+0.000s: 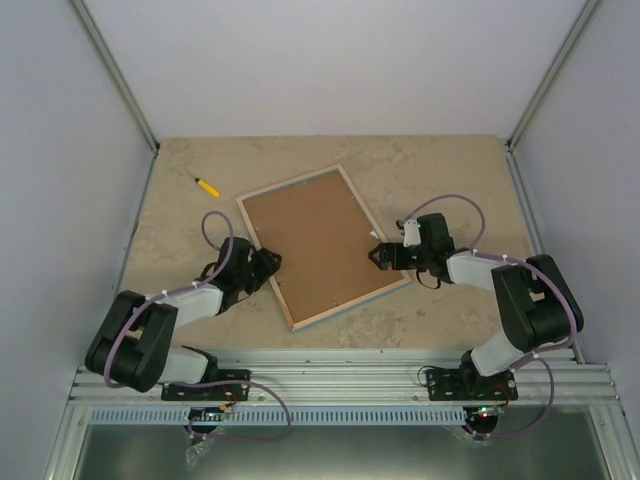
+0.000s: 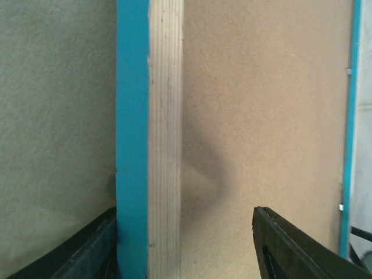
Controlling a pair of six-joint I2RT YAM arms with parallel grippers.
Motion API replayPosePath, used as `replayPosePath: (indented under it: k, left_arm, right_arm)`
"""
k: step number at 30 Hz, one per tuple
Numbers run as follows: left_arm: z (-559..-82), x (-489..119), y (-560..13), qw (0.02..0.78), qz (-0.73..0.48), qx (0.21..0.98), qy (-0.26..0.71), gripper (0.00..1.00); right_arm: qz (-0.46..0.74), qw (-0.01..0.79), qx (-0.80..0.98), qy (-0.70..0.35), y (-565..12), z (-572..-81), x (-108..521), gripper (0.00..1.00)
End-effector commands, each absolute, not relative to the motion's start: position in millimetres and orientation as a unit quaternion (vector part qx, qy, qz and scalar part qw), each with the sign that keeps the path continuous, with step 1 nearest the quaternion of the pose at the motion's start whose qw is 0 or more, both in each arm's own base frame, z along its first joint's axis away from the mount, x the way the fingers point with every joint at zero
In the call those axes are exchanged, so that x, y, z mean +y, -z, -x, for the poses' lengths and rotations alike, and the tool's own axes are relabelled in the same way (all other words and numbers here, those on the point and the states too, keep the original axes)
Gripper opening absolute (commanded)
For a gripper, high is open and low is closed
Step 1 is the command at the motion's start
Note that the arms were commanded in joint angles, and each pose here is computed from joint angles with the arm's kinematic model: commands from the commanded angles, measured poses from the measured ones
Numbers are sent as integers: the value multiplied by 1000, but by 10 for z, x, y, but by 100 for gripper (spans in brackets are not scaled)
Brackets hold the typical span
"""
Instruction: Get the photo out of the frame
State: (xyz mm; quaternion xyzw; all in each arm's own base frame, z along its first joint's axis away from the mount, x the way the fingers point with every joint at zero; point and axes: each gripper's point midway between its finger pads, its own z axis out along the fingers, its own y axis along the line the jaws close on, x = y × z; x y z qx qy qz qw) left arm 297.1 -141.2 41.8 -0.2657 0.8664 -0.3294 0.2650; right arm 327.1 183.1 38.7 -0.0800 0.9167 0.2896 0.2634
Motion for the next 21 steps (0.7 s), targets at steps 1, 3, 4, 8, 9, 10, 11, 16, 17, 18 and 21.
replayPosePath:
  k: [1,3,4,8,9,10,11,16,17,18,21]
  left_arm:
    - [-3164,-1486,-494,278,226,877,319,63]
    - [-3200,-1531,-443,269,217,883,317,65]
    - [-3218,-1552,-422,265,214,885,316,66]
    - [-3289,-1635,-369,260,197,897,300,69]
    - [-3302,-1655,-360,260,191,900,292,70]
    - [-3315,-1681,-356,260,185,904,285,70]
    - [-3325,-1695,-350,261,180,907,277,71]
    - [-3324,-1671,-294,266,173,918,236,73]
    - [-3326,-1650,-284,268,172,920,227,74]
    - [-3332,-1627,-274,269,171,922,218,75]
    - [-3358,-1579,-242,271,167,928,195,75]
  right_arm:
    - [88,246,910,-320,-402,-3019,1946,96]
    - [91,246,909,-324,-419,-2946,1960,96]
    - [93,246,908,-326,-430,-2908,1971,96]
    - [96,247,907,-327,-458,-2767,1967,96]
    - [97,247,907,-327,-464,-2732,1963,96]
    - [96,248,907,-326,-465,-2701,1949,96]
    - [95,250,907,-326,-474,-2682,1941,96]
    - [87,254,909,-320,-482,-2614,1886,96]
    - [86,255,908,-320,-488,-2607,1879,96]
    - [85,254,909,-320,-482,-2596,1873,96]
    - [83,253,910,-318,-447,-2568,1856,96]
